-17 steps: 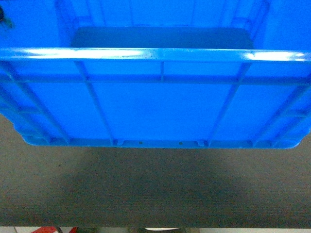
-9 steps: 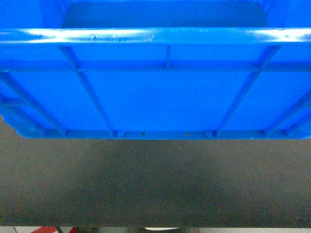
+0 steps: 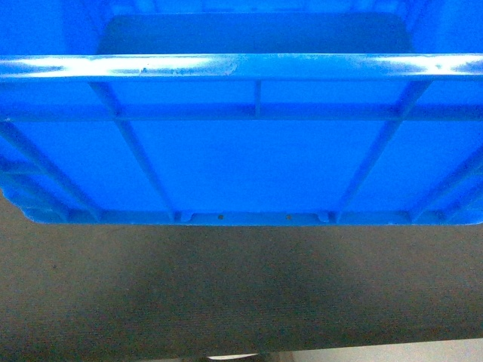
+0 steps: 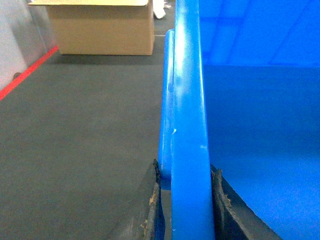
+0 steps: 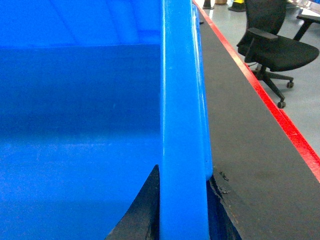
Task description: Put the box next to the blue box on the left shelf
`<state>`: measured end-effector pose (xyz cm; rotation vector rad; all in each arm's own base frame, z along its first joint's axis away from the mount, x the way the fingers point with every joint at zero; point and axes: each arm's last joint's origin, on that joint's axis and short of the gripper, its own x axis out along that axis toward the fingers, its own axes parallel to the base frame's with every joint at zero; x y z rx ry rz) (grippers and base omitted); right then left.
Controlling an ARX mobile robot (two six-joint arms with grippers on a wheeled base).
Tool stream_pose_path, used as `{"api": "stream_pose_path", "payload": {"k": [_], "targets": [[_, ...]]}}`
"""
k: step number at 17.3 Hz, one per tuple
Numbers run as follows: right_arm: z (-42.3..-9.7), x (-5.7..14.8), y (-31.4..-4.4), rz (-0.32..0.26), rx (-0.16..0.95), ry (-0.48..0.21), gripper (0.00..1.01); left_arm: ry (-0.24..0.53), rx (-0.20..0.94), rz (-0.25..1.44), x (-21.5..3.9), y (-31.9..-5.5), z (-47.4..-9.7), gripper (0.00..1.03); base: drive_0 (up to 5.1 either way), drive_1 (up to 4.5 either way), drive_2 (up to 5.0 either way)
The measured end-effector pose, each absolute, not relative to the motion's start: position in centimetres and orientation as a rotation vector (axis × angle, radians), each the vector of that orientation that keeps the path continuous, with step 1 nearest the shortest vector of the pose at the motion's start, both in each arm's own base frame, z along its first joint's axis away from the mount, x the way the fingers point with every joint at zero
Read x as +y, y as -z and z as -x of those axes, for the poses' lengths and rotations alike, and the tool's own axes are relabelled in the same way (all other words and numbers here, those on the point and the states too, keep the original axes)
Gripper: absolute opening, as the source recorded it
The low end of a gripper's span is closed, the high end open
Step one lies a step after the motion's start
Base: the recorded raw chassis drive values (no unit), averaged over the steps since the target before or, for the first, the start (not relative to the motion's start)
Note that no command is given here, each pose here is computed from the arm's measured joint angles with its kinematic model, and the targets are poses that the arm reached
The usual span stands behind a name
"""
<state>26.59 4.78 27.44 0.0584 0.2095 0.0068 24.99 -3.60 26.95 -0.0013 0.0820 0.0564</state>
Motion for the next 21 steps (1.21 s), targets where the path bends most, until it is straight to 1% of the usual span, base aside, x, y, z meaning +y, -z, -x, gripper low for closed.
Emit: {"api": "stream_pose_path", "payload": {"k": [21], "targets": [[-26.59,4.77,-27.45,-0.056,0.209,-0.006,0.18,-0.057,0.082,0.001,-3.6,-26.95,-24.99,0.17,-1.5,-1.47,-1.5]]}}
